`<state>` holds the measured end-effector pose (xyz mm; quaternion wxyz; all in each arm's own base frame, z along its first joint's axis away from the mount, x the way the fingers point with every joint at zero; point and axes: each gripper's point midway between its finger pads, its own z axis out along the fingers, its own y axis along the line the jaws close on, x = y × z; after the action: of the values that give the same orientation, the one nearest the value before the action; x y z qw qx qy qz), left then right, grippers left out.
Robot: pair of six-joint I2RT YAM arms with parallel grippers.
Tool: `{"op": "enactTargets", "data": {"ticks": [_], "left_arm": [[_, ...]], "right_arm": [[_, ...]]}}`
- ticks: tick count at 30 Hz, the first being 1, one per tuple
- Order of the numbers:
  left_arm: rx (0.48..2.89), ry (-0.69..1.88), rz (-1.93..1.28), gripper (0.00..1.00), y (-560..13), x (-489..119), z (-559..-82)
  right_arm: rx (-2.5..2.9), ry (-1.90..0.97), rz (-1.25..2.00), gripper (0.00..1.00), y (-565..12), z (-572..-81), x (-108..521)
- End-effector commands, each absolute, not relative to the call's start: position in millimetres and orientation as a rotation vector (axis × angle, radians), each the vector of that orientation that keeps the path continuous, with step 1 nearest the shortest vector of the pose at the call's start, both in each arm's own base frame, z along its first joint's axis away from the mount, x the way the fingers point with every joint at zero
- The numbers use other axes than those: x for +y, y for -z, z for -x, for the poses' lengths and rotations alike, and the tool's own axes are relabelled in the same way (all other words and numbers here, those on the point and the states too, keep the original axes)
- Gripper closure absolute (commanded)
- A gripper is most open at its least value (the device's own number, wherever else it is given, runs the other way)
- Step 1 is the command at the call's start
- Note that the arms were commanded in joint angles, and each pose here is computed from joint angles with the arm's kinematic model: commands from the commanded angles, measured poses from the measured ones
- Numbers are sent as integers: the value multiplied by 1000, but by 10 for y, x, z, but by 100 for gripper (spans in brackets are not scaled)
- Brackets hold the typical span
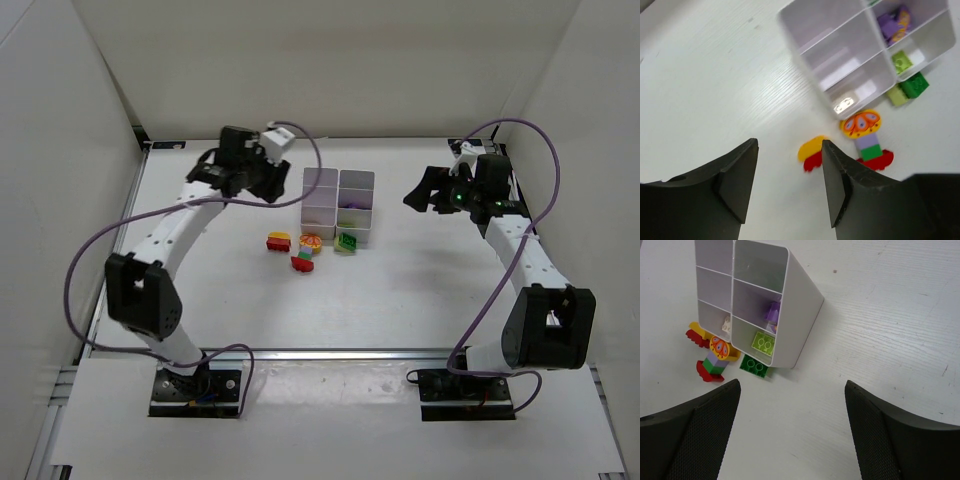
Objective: Sort the legos into containers by color
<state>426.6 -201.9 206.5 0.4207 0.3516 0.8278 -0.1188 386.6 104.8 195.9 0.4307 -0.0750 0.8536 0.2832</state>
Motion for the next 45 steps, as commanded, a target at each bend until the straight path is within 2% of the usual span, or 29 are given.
{"op": "enactTargets", "data": {"ticks": [1,6,11,15,16,20,27,31,34,39,45], "left_arm": [[2213,349,-722,35,-2111,-1589,-3907],[2456,454,-454,37,-1850,-1200,-3752],[2586,698,-231,38,-1724,-1370,-3594],[2611,750,-291,39,-1600,-1480,-3510],[2598,738,-393,39,-1562,-1514,-3487],[2595,795,-545,33,-1389,-1597,-3474],[2671,766,-445,30,-1252,-1628,-3744],[2567,745,-618,15,-1248,-1639,-3784],[2377,740,-951,8,-1310,-1650,-3750],[2062,683,-1353,6,-1340,-1657,-3776],[1790,699,-1644,7,-1221,-1718,-3713]], "right_arm": [[2053,-726,255,12,-2121,-3916,1094],[2051,-748,272,13,-2155,-3975,1130],[2056,-756,262,13,-2159,-4020,1136],[2059,-756,264,13,-2154,-4002,1134],[2058,-755,264,13,-2156,-4000,1134],[2063,-756,261,13,-2137,-3974,1133],[2065,-750,260,13,-2143,-3974,1125],[2067,-740,262,13,-2141,-3973,1115],[2070,-735,267,13,-2120,-3972,1110],[2078,-738,267,13,-2089,-3972,1111],[2082,-729,268,13,-2087,-3997,1101]]}}
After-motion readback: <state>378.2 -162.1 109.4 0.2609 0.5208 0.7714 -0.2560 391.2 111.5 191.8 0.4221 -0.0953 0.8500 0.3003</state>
